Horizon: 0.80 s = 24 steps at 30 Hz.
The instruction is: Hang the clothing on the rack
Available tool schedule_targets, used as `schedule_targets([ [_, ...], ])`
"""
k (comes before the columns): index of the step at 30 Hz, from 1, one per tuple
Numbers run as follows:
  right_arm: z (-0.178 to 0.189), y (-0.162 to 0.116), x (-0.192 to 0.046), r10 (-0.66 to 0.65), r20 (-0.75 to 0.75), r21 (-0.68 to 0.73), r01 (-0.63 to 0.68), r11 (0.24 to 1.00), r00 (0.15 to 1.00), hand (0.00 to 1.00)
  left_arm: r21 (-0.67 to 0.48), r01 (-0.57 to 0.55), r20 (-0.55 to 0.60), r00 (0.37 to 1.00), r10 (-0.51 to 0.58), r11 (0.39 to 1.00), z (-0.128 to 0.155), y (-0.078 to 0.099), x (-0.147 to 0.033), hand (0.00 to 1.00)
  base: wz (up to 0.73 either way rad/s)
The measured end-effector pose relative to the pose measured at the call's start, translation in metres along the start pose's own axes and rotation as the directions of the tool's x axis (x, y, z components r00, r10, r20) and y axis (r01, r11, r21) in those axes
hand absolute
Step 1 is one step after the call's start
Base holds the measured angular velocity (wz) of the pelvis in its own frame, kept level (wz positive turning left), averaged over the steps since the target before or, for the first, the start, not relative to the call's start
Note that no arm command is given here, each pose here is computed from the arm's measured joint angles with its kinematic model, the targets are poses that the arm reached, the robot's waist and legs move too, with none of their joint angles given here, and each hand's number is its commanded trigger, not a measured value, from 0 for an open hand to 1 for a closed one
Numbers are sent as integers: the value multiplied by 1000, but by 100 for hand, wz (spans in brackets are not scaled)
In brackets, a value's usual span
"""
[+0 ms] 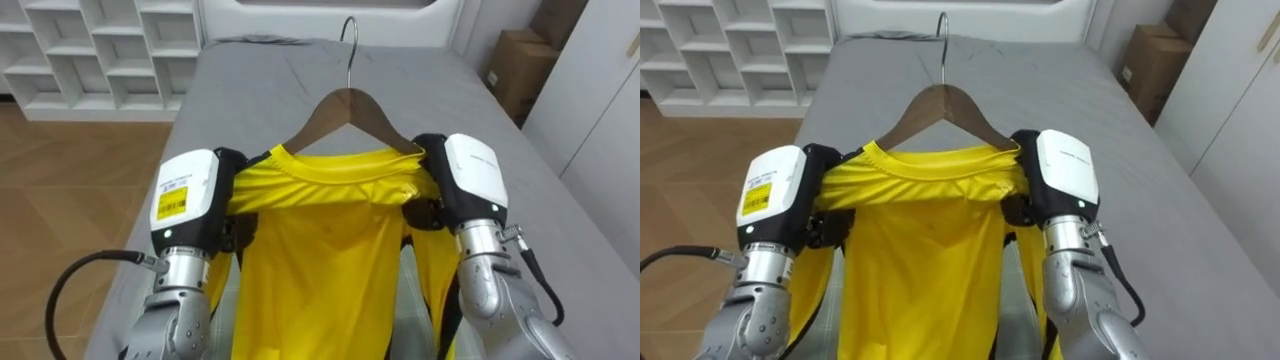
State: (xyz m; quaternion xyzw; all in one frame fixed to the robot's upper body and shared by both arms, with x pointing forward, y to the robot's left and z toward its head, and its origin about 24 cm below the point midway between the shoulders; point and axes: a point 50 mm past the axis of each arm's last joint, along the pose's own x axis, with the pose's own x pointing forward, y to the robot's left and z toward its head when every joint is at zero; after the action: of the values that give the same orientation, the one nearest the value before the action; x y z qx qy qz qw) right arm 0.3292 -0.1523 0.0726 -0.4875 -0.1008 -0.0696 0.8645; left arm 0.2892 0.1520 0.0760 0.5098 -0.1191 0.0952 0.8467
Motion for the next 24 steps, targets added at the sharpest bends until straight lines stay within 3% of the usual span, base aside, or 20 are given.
schedule_targets([
  [16,10,4,0,29,52,12,-29,1000,998,100,21,-30,-29,999,31,999,-11,9,3,100,-2],
  [20,5,2,1,37,39,-9,-37,999,999,100,-4,-12,-43,999,12,1000,-8,3,2,100,16],
  [21,5,1,2,37,43,-11,-37,999,998,100,-3,-14,-42,999,14,1000,-8,4,2,89,24],
  [23,4,1,2,44,38,-14,-43,999,998,100,-7,-9,-45,999,9,1000,-7,2,2,24,13],
  [24,5,1,2,50,35,-14,-49,999,998,100,-6,-7,-52,999,7,1000,-7,2,2,0,0],
])
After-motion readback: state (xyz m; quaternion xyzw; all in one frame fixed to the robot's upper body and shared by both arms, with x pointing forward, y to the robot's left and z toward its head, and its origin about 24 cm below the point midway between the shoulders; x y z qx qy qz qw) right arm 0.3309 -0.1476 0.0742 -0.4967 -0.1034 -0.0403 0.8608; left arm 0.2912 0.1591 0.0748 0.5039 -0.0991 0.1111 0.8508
